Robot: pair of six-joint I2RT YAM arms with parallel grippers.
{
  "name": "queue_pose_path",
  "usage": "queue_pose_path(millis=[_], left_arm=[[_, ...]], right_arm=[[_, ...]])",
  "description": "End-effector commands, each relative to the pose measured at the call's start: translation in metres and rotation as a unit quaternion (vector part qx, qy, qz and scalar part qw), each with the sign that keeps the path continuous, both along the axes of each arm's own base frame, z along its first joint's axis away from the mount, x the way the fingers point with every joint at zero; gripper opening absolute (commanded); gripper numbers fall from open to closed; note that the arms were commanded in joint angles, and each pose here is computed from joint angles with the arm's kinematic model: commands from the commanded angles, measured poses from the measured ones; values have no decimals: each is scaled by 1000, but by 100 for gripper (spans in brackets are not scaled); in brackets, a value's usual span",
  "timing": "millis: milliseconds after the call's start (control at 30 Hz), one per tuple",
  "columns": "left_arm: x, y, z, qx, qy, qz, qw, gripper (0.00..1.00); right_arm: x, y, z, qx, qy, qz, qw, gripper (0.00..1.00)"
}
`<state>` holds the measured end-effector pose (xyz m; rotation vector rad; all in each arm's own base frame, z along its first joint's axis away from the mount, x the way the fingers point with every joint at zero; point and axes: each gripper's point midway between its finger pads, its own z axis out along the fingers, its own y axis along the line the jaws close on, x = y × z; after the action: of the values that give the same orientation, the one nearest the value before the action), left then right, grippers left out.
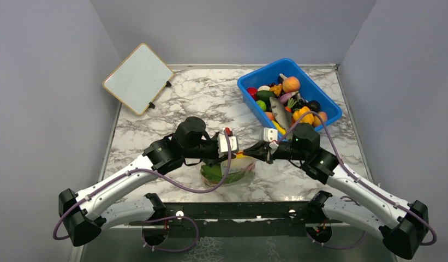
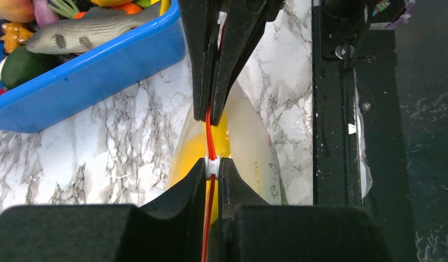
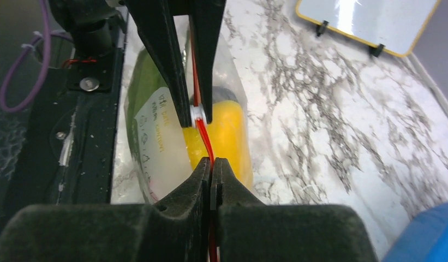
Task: Open the zip-top bag and remove the fake food
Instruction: Unzip the zipper food storage bag at the center of the board.
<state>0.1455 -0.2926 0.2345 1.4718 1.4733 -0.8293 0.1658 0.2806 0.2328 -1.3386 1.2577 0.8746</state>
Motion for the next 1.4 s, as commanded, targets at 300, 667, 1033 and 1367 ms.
queue_pose_path(millis=[300, 667, 1033, 1367], left_arm=[[7, 8, 9, -1, -27, 21, 999, 0], [8, 19, 10, 0, -35, 46, 998, 0], [9, 34, 7, 13, -36, 76, 996, 0], [22, 22, 20, -6, 1, 118, 993, 61]], right_arm=[[51, -54, -8, 1, -19, -237, 971, 1], [79, -117, 4, 52, -19, -430, 901, 1], [82, -136, -5, 59, -5, -481, 875, 1], [68, -106, -8, 59, 2, -395, 917, 1]])
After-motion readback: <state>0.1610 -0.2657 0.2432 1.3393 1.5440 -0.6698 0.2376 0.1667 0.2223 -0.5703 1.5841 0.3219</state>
